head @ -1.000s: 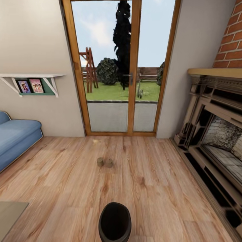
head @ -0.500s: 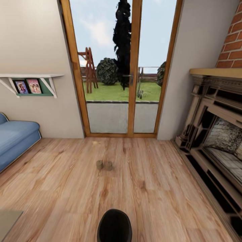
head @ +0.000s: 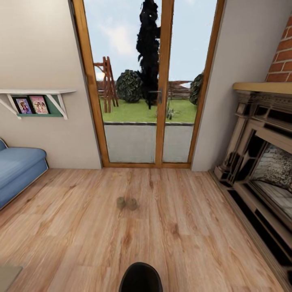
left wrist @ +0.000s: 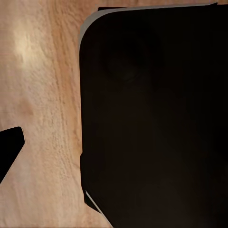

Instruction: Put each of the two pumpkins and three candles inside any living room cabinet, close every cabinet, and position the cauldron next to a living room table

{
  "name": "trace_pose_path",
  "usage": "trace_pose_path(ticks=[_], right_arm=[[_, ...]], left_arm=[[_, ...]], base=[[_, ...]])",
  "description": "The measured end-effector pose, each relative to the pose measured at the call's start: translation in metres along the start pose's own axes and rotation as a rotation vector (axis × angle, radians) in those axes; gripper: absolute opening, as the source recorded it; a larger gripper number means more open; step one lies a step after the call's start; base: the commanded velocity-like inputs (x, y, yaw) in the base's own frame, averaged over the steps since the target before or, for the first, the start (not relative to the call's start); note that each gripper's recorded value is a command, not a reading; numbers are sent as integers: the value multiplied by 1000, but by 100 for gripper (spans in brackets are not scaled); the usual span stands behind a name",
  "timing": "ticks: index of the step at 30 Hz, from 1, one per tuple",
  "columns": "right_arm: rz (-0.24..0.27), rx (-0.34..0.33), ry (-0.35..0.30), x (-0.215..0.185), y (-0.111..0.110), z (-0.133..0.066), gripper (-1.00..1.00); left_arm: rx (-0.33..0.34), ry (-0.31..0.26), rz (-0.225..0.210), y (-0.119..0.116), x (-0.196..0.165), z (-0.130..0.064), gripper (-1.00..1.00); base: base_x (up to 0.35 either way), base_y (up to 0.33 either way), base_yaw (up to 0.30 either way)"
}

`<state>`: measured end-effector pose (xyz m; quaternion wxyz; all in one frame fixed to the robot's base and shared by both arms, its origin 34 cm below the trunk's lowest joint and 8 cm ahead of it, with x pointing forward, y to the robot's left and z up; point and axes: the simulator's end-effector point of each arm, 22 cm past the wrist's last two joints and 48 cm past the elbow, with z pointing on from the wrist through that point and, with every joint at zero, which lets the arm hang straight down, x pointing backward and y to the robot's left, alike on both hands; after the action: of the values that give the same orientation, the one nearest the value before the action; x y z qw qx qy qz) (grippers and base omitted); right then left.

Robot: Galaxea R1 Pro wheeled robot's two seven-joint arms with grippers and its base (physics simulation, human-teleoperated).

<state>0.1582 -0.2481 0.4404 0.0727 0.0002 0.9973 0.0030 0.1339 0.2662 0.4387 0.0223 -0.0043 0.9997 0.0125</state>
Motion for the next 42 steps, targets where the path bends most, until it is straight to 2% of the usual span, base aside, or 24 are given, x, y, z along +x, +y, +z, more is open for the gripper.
trace_pose_path(ticks=[12,24,30,33,42], right_arm=[[-1,0,-20,-4,0,0,100],[0,0,-22,-5,0,0,100],[0,0,-23,-6,0,0,100],[0,0,-23,-6,0,0,100],[0,0,-29,-10,0,-15,100]], left_arm=[[-1,-2,-2,0,0,0,100],[1,-4,2,-1,-1,0,100],[1,-15,2,-1,-3,0,100],[1,-46,-2,-1,-10,0,100],[-2,-64,-6,1,-15,-15,100]], base=[[43,128,0],[157,42,0],[109,28,0],[10,2,0],[1,0,0]])
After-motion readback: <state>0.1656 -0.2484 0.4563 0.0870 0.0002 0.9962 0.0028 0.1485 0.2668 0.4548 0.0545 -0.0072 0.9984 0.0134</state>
